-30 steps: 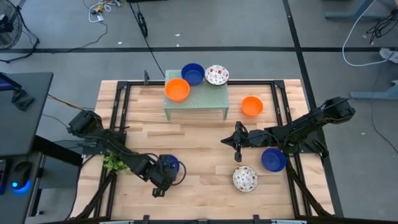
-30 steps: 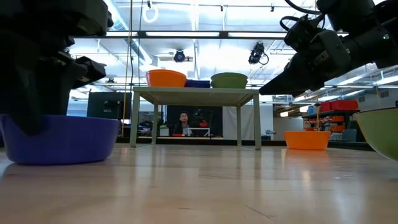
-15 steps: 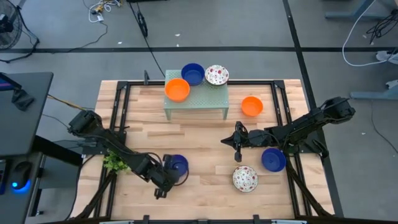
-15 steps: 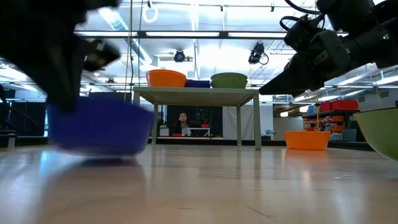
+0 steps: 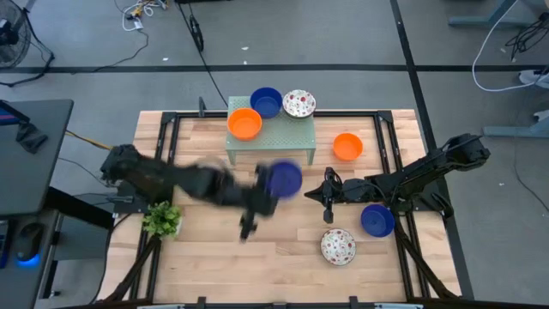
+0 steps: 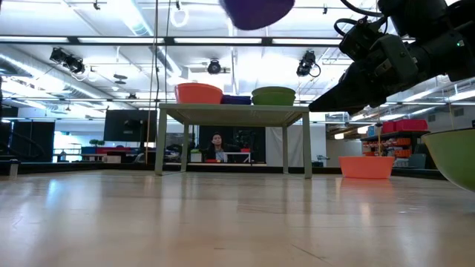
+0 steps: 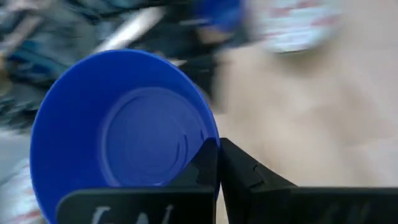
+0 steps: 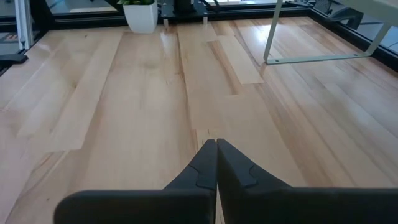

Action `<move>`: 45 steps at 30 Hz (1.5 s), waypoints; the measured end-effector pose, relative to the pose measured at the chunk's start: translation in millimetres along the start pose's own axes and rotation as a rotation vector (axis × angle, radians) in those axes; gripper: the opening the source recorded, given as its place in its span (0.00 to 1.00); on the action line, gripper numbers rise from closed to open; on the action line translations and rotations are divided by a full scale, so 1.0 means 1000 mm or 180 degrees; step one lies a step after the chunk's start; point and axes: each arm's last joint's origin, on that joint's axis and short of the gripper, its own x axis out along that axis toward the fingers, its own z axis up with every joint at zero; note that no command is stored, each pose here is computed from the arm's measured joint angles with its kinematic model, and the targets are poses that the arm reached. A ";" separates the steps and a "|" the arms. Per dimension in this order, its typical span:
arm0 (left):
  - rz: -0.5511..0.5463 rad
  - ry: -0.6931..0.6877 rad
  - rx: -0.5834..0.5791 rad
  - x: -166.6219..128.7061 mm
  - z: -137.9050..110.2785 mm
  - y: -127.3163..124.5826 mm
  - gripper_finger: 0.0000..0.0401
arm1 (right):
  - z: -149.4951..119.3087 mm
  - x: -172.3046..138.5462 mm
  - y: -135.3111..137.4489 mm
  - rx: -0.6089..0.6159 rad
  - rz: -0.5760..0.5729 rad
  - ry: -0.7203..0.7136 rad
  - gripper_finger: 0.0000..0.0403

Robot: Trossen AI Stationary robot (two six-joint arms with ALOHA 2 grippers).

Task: Pick & Place Mini bowls
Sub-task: Stack the blue bowl on the blue bowls on the shelf

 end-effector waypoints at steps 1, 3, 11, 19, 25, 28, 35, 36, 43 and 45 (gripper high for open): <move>0.0135 0.0029 -0.0012 0.000 -0.002 0.020 0.02 | 0.000 0.000 0.000 0.0000 0.0000 0.0000 0.02; 0.0376 0.0099 -0.0057 0.002 -0.011 0.057 0.03 | 0.000 0.000 0.000 -0.0011 0.0000 0.0000 0.02; 0.0796 0.0732 -0.0718 0.014 -0.096 0.170 0.01 | 0.000 0.000 0.000 -0.0028 -0.0001 0.0005 0.02; 0.0569 0.0707 -0.1413 0.031 -0.151 0.215 0.02 | 0.001 0.000 -0.002 -0.0207 -0.0023 -0.0013 0.02; 0.0425 0.0785 -0.1447 0.061 -0.165 0.219 0.04 | 0.002 0.002 -0.007 -0.0181 -0.0092 -0.0031 0.02; 0.0368 0.0860 -0.1439 0.071 -0.169 0.218 0.05 | 0.002 0.002 -0.008 -0.0178 -0.0111 -0.0026 0.02; 0.0270 0.1005 -0.1475 0.081 -0.174 0.214 0.03 | 0.002 0.002 -0.009 -0.0222 -0.0117 -0.0019 0.02; 0.0257 0.1022 -0.1477 0.081 -0.175 0.214 0.03 | 0.002 0.002 -0.009 -0.0222 -0.0116 -0.0019 0.02; 0.0162 0.1151 -0.1483 0.082 -0.178 0.210 0.08 | 0.002 0.002 -0.009 -0.0223 -0.0117 -0.0013 0.02; 0.0172 0.1138 -0.1483 0.083 -0.178 0.210 0.09 | 0.002 0.002 -0.009 -0.0222 -0.0117 -0.0016 0.02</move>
